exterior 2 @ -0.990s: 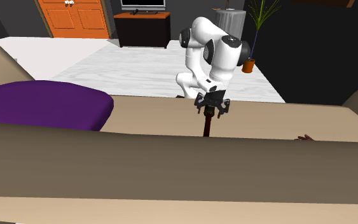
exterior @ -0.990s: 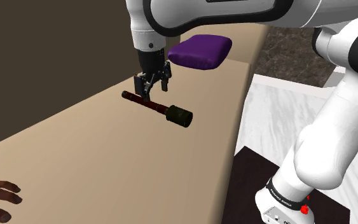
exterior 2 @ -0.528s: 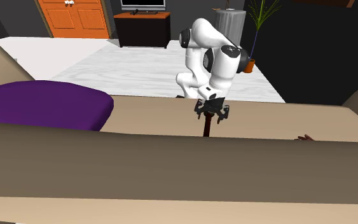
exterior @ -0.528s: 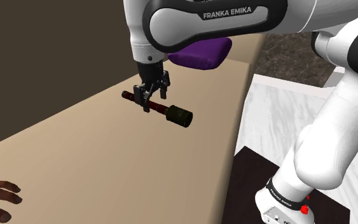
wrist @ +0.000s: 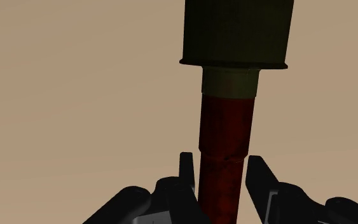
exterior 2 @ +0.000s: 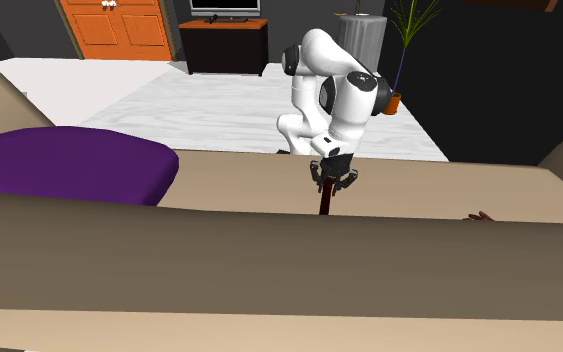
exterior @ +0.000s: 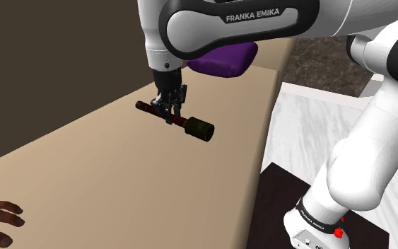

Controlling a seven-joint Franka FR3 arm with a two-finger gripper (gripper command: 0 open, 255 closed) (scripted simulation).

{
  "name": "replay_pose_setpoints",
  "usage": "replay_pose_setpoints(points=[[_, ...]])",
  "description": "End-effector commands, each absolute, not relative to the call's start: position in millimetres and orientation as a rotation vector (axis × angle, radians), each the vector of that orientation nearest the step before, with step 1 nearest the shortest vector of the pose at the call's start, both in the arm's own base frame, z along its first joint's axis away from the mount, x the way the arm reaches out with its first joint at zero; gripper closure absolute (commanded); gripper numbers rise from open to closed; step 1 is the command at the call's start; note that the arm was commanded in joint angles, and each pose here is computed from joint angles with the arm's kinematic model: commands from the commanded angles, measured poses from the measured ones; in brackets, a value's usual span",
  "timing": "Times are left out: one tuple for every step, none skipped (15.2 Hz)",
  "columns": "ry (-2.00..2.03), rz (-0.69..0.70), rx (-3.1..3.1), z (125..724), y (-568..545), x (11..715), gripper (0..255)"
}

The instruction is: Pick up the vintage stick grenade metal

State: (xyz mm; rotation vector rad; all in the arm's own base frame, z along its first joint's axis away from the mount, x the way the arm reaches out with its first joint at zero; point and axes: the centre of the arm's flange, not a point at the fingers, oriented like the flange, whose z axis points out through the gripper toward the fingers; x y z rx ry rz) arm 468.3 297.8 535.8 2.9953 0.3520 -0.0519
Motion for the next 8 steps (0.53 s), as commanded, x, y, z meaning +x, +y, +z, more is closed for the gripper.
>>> replay_pose_setpoints(points=[[0.351,-0.056,2.994,534.6,297.3,468.6,255],[0.351,-0.056,2.994,534.8,298.6,468.2,255],[0.351,-0.056,2.994,540.1,298.6,468.2,255],[0.351,-0.056,2.994,545.4,298.6,468.2,255],[0.351,-0.056,2.994,550.6,298.6,468.2,255],[0.351,-0.056,2.994,555.9,298.6,468.2,255],[0.351,-0.056,2.994,561.2,298.6,468.2,255],[0.351,-0.056,2.994,566.5,298.6,468.2,255]])
